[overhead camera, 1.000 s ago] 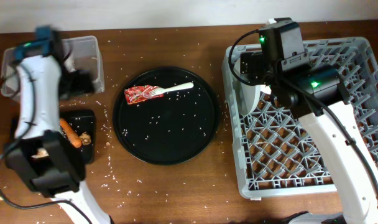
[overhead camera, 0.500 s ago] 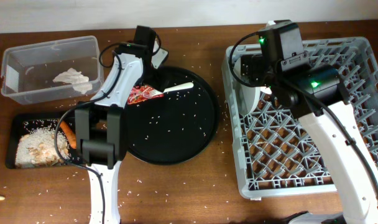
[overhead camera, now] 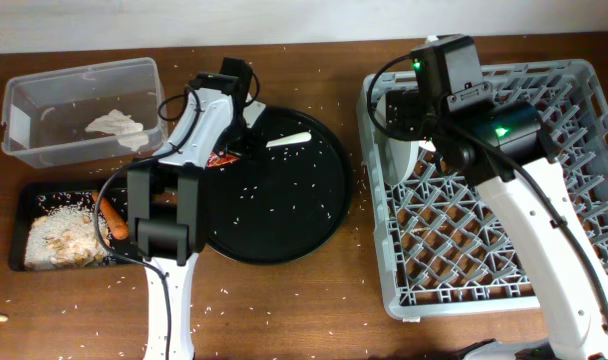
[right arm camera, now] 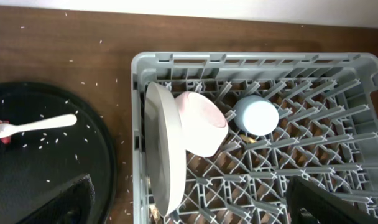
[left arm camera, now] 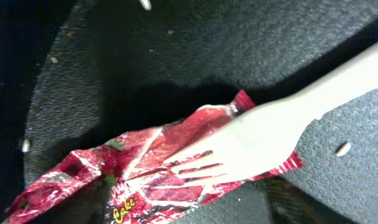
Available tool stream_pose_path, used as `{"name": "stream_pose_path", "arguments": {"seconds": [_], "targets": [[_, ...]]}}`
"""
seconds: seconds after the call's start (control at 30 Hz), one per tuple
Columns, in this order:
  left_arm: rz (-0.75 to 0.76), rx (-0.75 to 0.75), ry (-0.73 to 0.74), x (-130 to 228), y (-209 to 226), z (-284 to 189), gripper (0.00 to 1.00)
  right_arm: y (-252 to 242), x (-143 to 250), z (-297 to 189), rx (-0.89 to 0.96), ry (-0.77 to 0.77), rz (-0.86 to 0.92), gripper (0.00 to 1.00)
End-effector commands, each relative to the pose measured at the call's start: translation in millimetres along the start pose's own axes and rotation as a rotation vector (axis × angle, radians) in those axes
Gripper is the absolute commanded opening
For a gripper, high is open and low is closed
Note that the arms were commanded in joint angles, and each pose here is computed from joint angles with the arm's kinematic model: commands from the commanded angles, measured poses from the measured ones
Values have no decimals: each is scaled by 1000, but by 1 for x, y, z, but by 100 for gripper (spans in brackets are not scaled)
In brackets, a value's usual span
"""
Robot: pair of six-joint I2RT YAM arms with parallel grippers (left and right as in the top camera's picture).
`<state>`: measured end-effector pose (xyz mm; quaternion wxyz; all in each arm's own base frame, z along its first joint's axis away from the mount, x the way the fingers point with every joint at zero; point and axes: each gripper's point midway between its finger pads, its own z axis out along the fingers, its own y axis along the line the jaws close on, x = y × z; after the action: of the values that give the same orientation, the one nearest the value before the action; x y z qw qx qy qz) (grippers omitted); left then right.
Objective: Sort waste into correct bins and load items into the dishwasher rack
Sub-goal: 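Drop the red wrapper into the clear plastic bin, left gripper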
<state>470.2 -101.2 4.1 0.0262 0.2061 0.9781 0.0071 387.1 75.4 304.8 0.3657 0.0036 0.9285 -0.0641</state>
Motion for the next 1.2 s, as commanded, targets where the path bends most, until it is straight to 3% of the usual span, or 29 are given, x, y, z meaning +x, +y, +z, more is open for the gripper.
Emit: {"name": "stream_pose_path", "arguments": {"seconds": [0.0,0.1,0.23,0.37,0.53,0.7,0.83,0.9,1.03,1.17], "targets": [[-5,22,146,28,-3,52,49,-3,0,1,13,2,-7,97],[-4,22,147,28,-4,53,18,-3,0,1,13,2,-7,98],[-4,23,150,29,-4,52,1,-3,0,1,13,2,-7,98],[-4,28,177,33,-5,43,1,-3,0,1,13,3,-7,97],[-30,23,158,21,-1,-19,1,-3,0,1,13,2,-7,98],[-69,-11,-16,-6,10,-114,1,-3,0,1,13,2,-7,97],[-111,-40,-150,-14,33,-163,1,-3,0,1,13,2,-7,98],[-155,-57,-200,-14,54,-178,1,-3,0,1,13,2,-7,97],[-393,-200,-178,19,135,-183,0,-3,0,1,13,2,-7,98],[-540,-218,-239,39,204,-185,0,-2,-2,1,11,-5,-4,98]]}}
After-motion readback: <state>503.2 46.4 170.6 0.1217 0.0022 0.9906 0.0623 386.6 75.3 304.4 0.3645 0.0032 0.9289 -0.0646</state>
